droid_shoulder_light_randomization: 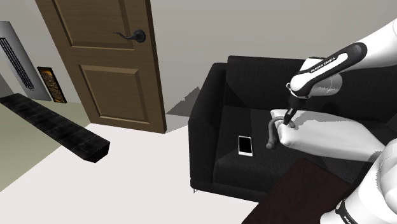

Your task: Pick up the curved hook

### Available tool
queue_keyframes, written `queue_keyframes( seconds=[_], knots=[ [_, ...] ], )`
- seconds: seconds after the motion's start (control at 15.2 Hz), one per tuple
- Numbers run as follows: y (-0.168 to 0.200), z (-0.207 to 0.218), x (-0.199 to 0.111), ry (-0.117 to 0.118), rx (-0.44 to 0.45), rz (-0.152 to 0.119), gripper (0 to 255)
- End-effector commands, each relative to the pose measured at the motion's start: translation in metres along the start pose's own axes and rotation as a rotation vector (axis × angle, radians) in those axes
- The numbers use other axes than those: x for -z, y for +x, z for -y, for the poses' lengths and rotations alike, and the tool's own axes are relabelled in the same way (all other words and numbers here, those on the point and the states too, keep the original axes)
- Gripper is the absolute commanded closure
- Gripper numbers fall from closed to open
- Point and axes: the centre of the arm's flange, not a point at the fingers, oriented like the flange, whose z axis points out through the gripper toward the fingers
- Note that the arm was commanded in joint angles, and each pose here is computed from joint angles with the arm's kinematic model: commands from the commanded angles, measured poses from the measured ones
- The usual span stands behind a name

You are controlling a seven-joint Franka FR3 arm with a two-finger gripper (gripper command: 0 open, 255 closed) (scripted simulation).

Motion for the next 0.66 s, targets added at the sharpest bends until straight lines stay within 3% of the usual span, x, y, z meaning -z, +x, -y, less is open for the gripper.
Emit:
queue_keyframes(
  seconds=[0.0,0.59],
  knots=[
    [0.0,0.0,0.011,-0.001,0.0,0.001,255],
    [0.003,-0.001,0.049,-0.001,0.0,0.001,255]
  ],
)
